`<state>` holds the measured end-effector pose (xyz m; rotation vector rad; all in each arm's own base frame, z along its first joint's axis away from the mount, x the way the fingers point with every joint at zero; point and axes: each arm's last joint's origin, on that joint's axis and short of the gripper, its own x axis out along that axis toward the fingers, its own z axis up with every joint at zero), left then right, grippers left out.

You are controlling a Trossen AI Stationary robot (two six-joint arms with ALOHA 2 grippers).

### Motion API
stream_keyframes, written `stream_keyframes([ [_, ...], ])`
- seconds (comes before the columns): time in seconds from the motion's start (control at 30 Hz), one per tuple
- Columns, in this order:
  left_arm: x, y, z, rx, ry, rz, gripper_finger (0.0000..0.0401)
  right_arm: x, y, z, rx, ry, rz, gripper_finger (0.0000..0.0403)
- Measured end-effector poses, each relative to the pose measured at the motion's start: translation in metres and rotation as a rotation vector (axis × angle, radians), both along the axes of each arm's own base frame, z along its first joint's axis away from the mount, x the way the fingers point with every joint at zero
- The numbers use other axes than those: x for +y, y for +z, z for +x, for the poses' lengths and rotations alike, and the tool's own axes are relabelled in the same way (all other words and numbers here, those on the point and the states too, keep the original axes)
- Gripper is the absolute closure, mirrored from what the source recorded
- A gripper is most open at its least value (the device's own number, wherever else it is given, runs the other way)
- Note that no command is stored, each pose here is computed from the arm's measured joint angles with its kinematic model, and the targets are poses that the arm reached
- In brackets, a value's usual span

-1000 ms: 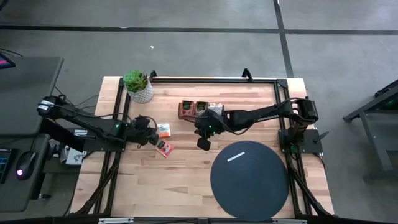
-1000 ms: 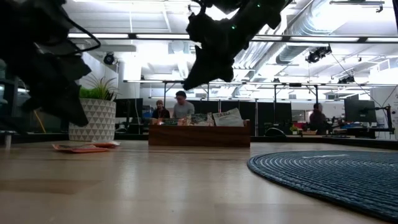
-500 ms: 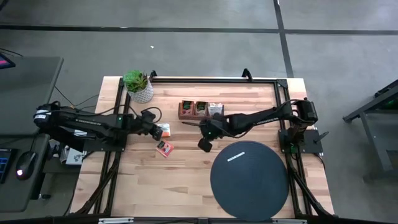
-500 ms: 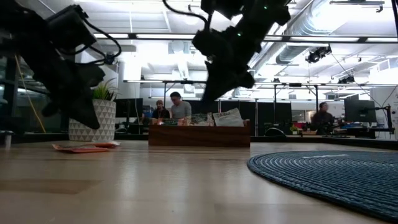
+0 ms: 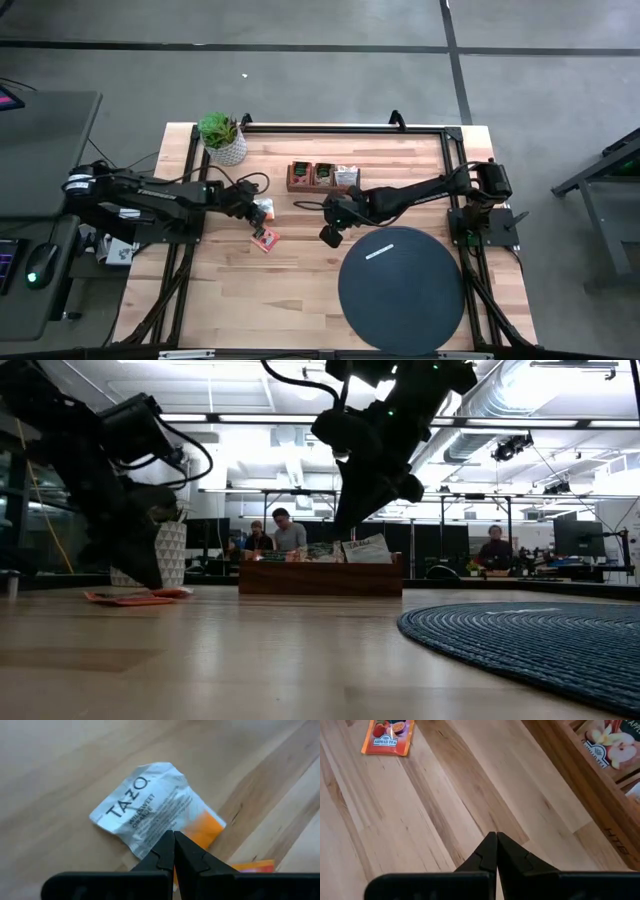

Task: Pick & Place Tea
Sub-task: Put the white orange tea sachet into the right section of the wooden organizer

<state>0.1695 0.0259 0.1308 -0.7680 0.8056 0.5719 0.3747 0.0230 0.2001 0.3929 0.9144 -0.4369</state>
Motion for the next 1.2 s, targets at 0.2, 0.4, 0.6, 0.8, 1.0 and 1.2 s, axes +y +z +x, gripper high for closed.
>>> stream_keyframes([
  [0.2,-0.001,-0.007,0.011,-0.02,-0.136,-0.018,0.0401,0.001,0.0,-0.001,0.007,0.005,0.014,0.0403],
  [0.4,-0.005,-0.018,0.024,-0.062,-0.37,-0.058,0.0401,0.004,-0.001,-0.001,0.024,0.124,0.076,0.0403],
  [0.6,-0.009,-0.027,0.034,-0.137,-0.647,-0.071,0.0401,0.006,0.0,0.001,0.011,0.213,0.11,0.0403],
  [0.8,-0.008,-0.02,0.055,-0.169,-0.847,0.009,0.0401,0.007,0.001,0.003,-0.013,0.251,0.114,0.0403],
  [1.0,-0.001,0.015,0.089,-0.156,-0.846,0.13,0.0401,0.007,0.001,0.003,-0.015,0.229,0.109,0.0403],
  [1.2,0.001,0.054,0.107,-0.028,-0.692,0.035,0.0401,0.005,0.001,0.002,-0.007,0.174,0.097,0.0403],
])
